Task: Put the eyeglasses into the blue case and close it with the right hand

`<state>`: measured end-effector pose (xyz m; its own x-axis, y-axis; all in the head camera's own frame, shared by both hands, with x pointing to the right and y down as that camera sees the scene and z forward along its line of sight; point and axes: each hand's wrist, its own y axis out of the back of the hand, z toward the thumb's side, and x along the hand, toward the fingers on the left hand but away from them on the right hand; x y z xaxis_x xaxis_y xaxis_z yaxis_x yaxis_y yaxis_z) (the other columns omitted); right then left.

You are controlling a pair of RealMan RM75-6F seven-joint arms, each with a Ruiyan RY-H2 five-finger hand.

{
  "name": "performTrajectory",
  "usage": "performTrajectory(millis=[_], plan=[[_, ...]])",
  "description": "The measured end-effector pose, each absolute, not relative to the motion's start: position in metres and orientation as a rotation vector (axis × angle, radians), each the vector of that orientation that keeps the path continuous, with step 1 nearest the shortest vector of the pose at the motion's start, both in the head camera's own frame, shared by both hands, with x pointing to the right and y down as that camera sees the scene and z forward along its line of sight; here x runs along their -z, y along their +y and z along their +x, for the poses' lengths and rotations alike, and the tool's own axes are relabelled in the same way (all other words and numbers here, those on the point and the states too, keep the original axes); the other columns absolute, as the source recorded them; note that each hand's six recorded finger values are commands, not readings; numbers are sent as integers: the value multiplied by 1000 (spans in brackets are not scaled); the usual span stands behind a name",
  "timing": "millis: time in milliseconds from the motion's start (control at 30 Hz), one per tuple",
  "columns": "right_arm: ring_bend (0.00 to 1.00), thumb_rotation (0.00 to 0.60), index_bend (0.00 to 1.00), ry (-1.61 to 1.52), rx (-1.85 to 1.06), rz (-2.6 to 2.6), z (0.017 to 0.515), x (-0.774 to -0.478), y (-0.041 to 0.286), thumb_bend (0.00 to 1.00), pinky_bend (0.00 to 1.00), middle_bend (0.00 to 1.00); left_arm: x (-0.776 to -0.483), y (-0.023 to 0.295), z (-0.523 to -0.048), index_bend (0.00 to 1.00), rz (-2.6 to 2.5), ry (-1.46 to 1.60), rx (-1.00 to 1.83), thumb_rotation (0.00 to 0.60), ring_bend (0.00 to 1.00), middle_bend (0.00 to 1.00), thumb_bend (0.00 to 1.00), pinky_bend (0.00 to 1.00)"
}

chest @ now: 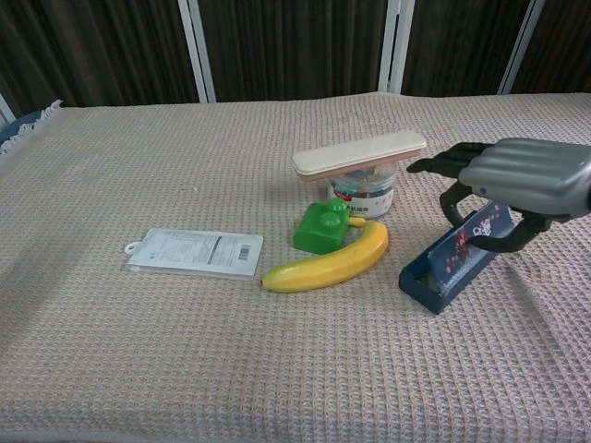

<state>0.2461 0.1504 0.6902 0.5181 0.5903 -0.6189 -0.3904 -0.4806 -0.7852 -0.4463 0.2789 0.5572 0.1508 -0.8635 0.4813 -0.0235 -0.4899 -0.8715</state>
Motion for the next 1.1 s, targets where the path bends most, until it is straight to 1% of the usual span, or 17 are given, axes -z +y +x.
performTrajectory(millis=[600, 667, 833, 900, 1000, 1100], plan=[[0, 600, 655, -163, -1198, -1692, 230, -707, 146, 600, 0, 108, -556, 280, -446, 0, -1688, 857, 1424, 600, 0, 0, 426, 21], [0, 600, 615, -166, -1203, -1691, 229, -709, 145, 600, 0, 108, -557, 281, -446, 0, -1689, 855, 1424, 600, 0, 0, 426, 21], [0, 600, 444, -189, -1194, -1687, 225, -710, 140, 600, 0, 98, -557, 281, -446, 0, -1689, 854, 1424, 600, 0, 0, 427, 21], [0, 600, 408, -197, -1185, -1676, 223, -710, 137, 598, 0, 93, -556, 281, -446, 0, -1689, 856, 1424, 600, 0, 0, 427, 20], [0, 600, 388, -207, -1177, -1661, 222, -711, 133, 574, 0, 89, -556, 281, -446, 0, -1688, 857, 1422, 600, 0, 0, 426, 21], [0, 600, 387, -218, -1169, -1653, 221, -709, 131, 514, 0, 84, -555, 281, -447, 0, -1687, 861, 1419, 600, 0, 0, 425, 20]])
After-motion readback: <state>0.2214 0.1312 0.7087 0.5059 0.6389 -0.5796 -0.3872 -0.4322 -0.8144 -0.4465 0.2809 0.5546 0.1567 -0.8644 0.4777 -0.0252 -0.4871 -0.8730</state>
